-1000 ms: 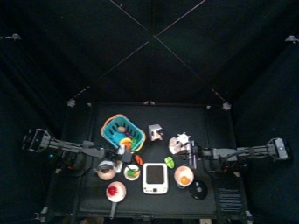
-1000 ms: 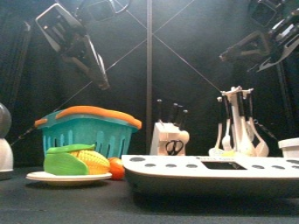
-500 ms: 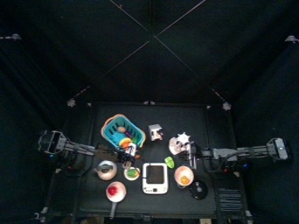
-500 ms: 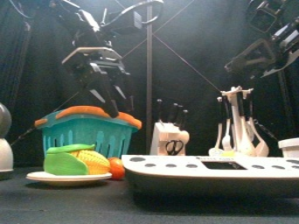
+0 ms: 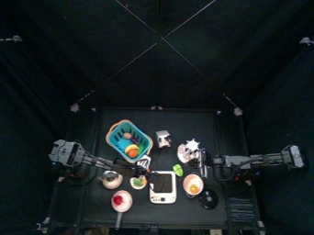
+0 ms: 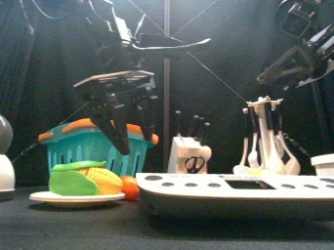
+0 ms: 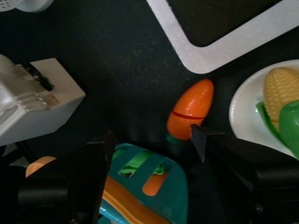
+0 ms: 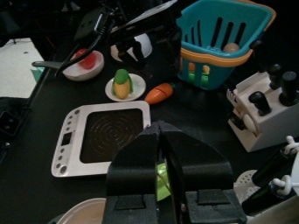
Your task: Grab carrot
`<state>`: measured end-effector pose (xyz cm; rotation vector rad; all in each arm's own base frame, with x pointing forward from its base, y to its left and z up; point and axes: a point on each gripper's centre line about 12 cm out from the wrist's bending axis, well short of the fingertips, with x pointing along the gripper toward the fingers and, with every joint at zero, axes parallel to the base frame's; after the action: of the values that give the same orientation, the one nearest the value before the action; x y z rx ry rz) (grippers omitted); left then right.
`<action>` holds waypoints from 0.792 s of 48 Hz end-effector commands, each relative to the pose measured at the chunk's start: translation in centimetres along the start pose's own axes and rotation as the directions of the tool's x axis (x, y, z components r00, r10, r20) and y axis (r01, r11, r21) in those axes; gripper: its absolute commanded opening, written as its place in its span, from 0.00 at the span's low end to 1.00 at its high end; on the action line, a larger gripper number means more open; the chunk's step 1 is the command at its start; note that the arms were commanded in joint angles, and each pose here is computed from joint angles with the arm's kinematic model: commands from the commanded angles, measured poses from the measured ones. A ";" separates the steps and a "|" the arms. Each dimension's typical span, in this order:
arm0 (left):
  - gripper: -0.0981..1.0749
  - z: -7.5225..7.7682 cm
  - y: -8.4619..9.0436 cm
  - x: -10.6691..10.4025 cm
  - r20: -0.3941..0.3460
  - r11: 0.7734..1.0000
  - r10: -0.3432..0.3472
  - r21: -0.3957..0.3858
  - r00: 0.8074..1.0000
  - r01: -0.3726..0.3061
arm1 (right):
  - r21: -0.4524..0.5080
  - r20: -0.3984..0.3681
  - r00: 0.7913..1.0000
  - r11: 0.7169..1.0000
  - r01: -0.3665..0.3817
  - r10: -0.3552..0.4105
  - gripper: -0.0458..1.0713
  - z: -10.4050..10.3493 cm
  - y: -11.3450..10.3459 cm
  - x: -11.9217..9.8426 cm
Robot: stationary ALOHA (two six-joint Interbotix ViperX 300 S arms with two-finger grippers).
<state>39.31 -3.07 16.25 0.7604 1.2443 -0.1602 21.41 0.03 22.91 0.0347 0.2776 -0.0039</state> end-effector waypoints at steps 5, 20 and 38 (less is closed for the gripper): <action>0.93 1.1 0.0 -0.1 0.056 1.000 -0.030 -0.001 0.998 0.030 | 0.003 0.006 1.000 1.000 -0.001 0.001 0.05 0.2 0.0 0.1; 0.93 -0.3 1.0 2.8 0.037 0.997 -0.063 -0.039 0.997 0.064 | 0.004 -0.003 1.000 1.000 -0.001 0.001 0.05 -0.1 0.0 0.0; 0.93 -1.3 0.6 3.9 0.030 0.989 -0.108 -0.094 0.994 0.110 | 0.016 -0.011 1.000 1.000 0.001 -0.001 0.05 -0.5 0.0 0.0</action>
<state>39.60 -0.64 12.13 0.6293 1.2894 -0.2036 21.10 -0.02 22.12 0.0468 0.2990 -0.0088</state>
